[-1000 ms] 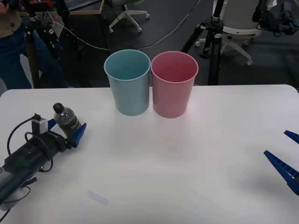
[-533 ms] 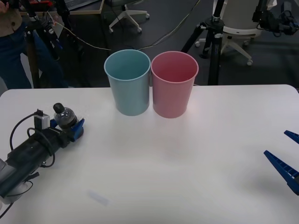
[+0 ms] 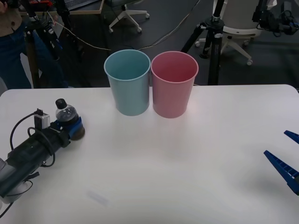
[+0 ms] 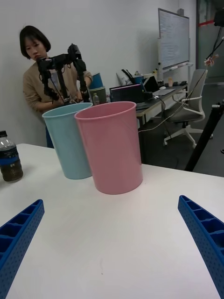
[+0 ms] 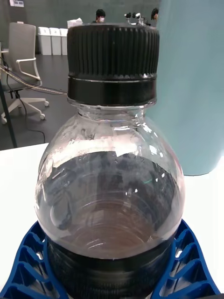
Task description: Grasp the object on the table and drop it into the matching bin: aluminum can to the light blue bin, PET bottle to the pink bin.
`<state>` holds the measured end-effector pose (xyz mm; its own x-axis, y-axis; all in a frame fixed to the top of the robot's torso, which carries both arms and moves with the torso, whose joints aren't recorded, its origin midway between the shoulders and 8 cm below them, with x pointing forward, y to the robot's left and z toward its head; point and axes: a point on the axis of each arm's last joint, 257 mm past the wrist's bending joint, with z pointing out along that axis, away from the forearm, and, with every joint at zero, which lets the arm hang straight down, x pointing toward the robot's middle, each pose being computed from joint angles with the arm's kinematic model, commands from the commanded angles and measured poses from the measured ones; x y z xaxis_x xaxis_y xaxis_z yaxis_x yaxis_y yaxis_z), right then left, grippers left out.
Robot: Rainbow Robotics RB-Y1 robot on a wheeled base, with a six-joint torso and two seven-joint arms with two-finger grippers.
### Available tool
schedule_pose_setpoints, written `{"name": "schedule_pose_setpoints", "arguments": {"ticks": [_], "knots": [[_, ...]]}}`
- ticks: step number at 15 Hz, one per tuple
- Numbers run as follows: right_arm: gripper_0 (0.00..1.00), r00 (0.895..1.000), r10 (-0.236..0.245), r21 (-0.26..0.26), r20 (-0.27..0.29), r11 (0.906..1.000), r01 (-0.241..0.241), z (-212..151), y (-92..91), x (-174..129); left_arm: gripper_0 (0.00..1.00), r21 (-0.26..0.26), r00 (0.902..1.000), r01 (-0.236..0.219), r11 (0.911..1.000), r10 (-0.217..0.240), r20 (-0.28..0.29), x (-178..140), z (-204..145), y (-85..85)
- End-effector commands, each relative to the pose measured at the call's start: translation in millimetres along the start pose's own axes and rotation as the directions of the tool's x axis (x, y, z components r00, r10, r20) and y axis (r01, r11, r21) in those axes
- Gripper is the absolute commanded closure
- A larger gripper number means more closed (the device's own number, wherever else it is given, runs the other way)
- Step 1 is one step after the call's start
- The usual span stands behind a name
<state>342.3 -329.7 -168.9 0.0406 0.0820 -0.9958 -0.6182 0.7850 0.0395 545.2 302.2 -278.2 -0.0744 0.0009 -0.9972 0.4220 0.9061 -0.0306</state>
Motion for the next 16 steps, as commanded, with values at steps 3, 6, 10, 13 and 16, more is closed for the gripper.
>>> {"name": "schedule_pose_setpoints", "arguments": {"ticks": [3,6,10,13,16], "knots": [[0.0,1.0,0.0,0.0,0.0,1.0,0.0,0.0,0.0,0.0,1.0,-0.015,0.9993,-0.035,0.9993,0.035,0.013,-12.0,-20.8,-3.0],[0.0,1.0,0.0,0.0,0.0,1.0,0.0,0.0,0.0,0.0,1.0,0.008,0.9997,0.018,0.9998,-0.018,0.018,-19.4,-41.2,-21.2],[0.0,1.0,0.0,0.0,0.0,1.0,0.0,0.0,0.0,0.0,1.0,0.043,0.9995,-0.003,0.9991,0.001,0.031,-33.3,-68.6,-45.6],[0.0,1.0,0.0,0.0,0.0,1.0,0.0,0.0,0.0,0.0,1.0,0.085,0.999,0.033,0.9958,-0.036,0.027,-45.8,-86.9,-70.5],[0.0,1.0,0.0,0.0,0.0,1.0,0.0,0.0,0.0,0.0,1.0,0.124,0.999,0.015,0.9922,-0.021,0.039,-68.3,-102.0,-91.3]]}}
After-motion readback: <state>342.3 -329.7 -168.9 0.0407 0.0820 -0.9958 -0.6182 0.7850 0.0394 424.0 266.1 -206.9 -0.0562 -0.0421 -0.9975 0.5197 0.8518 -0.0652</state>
